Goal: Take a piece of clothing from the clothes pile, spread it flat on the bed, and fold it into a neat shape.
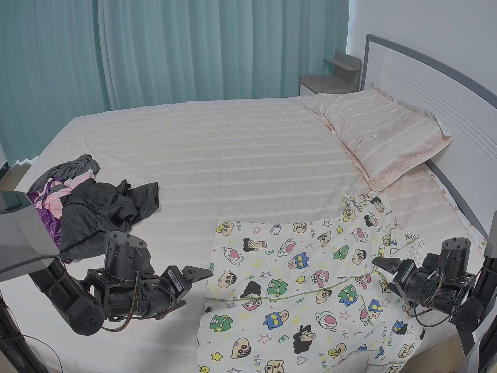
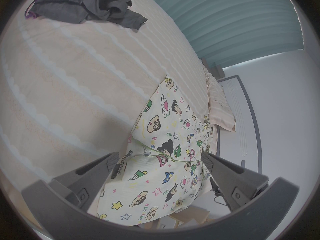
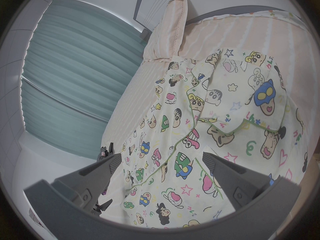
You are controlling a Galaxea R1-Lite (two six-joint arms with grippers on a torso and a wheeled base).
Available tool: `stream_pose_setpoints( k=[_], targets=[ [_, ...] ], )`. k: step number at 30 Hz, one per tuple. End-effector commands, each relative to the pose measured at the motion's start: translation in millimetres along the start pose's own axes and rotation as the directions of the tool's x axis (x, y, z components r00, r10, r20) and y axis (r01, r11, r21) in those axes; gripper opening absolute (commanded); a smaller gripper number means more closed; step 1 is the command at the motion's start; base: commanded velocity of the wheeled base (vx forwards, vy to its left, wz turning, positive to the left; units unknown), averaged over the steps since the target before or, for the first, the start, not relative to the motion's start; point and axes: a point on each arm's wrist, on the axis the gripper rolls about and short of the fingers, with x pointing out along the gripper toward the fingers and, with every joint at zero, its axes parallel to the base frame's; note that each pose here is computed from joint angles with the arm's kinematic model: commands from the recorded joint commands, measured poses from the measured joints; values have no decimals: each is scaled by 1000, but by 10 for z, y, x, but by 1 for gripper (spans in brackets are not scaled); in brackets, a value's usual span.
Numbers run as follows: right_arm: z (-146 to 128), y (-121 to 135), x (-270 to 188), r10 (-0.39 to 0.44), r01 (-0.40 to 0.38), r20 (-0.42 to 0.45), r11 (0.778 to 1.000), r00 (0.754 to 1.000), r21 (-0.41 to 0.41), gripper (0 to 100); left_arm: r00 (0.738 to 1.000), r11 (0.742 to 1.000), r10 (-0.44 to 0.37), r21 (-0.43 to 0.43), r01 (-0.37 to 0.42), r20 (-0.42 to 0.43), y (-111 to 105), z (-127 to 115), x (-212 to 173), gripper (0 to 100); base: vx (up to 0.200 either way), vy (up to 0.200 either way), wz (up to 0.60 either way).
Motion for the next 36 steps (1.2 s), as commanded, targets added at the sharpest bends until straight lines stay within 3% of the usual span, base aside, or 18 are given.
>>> stream_pose_setpoints(
  k=[1, 6, 14, 32, 36],
  targets=[
    [-6, -9, 6, -5, 5, -3, 1000, 1000, -1, 100, 1000, 1000, -10, -18, 10, 1, -18, -4, -25, 100, -200, 0, 0],
    [-6, -9, 6, -6, 6, -2, 1000, 1000, -1, 100, 1000, 1000, -11, -20, 11, 1, -21, -7, -24, 100, -200, 0, 0],
    [-5, -7, 4, -5, 5, -1, 1000, 1000, -1, 100, 1000, 1000, -17, -21, 17, 5, -40, 10, 5, 100, 0, 0, 0],
    [-17, -2, 3, -5, 5, -4, 1000, 1000, -6, 100, 998, 997, -60, -41, 61, 20, -156, 58, 44, 100, 0, -200, 0],
    [-23, -10, -5, -9, 9, -7, 1000, 1000, -4, 100, 996, 997, -69, -36, 71, 55, -201, 154, 110, 100, 0, 0, 0]
  ],
)
